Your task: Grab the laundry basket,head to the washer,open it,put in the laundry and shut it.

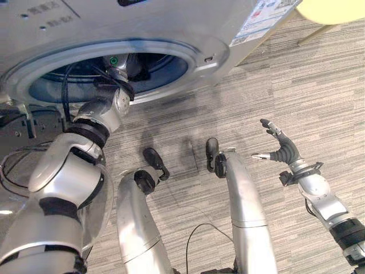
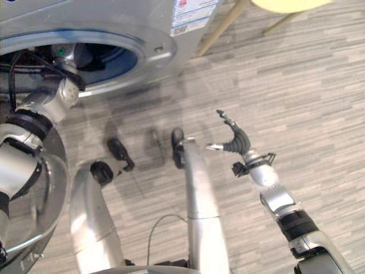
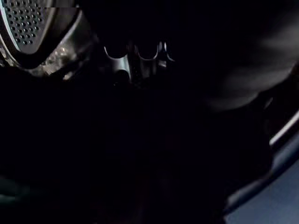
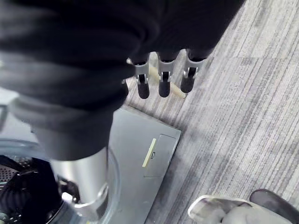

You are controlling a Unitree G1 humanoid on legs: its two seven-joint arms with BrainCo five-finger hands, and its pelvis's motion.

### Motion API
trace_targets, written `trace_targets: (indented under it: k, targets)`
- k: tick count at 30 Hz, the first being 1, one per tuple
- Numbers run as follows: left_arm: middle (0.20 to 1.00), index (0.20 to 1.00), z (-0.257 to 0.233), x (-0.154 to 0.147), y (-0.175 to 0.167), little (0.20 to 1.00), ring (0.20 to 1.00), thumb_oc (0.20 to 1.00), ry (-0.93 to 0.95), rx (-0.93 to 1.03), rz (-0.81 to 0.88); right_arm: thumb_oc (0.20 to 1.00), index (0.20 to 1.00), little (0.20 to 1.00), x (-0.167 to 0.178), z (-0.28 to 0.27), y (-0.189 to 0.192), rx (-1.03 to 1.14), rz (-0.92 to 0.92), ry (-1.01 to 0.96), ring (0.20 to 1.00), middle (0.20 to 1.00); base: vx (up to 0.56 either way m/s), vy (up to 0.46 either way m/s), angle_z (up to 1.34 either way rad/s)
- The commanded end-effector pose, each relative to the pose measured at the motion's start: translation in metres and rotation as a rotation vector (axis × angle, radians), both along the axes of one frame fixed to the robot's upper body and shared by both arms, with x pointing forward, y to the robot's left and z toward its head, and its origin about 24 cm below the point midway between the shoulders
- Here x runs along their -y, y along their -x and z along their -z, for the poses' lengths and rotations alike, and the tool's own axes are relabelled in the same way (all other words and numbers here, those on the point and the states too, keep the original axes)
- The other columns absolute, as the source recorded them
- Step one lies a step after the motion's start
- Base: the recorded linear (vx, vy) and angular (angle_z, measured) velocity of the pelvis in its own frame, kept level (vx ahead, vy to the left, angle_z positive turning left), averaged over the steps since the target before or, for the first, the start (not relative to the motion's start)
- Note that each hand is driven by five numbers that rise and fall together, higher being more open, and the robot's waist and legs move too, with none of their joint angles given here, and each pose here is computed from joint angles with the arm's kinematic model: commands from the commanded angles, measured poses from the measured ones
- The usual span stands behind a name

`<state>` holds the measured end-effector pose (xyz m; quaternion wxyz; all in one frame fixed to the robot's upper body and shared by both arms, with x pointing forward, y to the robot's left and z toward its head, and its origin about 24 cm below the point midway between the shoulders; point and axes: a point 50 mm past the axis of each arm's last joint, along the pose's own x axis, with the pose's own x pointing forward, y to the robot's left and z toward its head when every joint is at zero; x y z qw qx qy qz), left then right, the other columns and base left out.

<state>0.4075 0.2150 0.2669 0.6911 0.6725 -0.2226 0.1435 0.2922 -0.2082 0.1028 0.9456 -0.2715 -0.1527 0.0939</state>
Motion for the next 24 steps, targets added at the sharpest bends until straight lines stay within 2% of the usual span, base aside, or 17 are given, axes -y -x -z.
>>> trace_targets:
  k: [1,2,3,5,6,10,14,20,22,24]
  targets:
    - [0.200,0.200,-0.051,-0.021,0.015,0.200,0.200,0.200,0.530,0.330,0.074,1.000,1.000,1.000,-0.012,-0.006,0.008,0.082,-0.024,-0.097,1.000,1.000,-0.06,-0.008,0.11]
    - [0.200,0.200,-0.050,-0.021,0.015,0.200,0.200,0.200,0.533,0.330,0.073,1.000,1.000,1.000,-0.012,-0.006,0.008,0.082,-0.025,-0.095,1.000,1.000,-0.03,0.012,0.18]
    - [0.200,0.200,-0.078,-0.029,0.027,0.200,0.200,0.200,0.682,0.479,0.106,1.000,1.000,1.000,-0.012,-0.004,0.007,0.073,-0.011,-0.099,1.000,1.000,-0.02,0.014,0.13]
    - [0.206,0.206,-0.088,-0.029,0.031,0.206,0.206,0.206,0.719,0.527,0.126,1.000,1.000,1.000,-0.012,-0.005,0.007,0.072,-0.012,-0.099,1.000,1.000,-0.01,0.013,0.03]
    - [1.000,1.000,-0.097,-0.030,0.035,1.000,1.000,1.000,0.746,0.564,0.144,1.000,1.000,1.000,-0.012,-0.004,0.006,0.068,-0.012,-0.101,1.000,1.000,-0.02,0.057,0.01]
    - [1.000,1.000,-0.117,-0.034,0.041,1.000,1.000,1.000,0.687,0.561,0.161,1.000,1.000,1.000,-0.008,-0.008,0.004,0.055,-0.026,-0.091,1.000,1.000,-0.02,0.046,-0.02]
    - [1.000,1.000,-0.106,-0.025,0.037,1.000,1.000,1.000,0.665,0.480,0.217,1.000,1.000,1.000,-0.007,-0.009,0.004,0.041,-0.040,-0.076,1.000,1.000,-0.01,0.024,-0.01]
    - [1.000,1.000,-0.055,-0.013,0.023,1.000,1.000,1.000,0.667,0.293,0.253,1.000,1.000,1.000,-0.007,-0.009,0.004,0.050,-0.026,-0.065,1.000,1.000,-0.01,0.007,0.01]
    - [1.000,1.000,-0.014,-0.005,0.021,1.000,1.000,1.000,0.711,0.188,0.291,1.000,1.000,1.000,-0.006,-0.002,0.003,0.034,0.004,-0.075,1.000,1.000,-0.04,0.012,0.05]
    - [1.000,1.000,-0.012,-0.005,0.021,1.000,1.000,1.000,0.714,0.186,0.288,1.000,1.000,1.000,-0.006,-0.001,0.004,0.031,0.003,-0.073,1.000,1.000,-0.02,0.005,0.10]
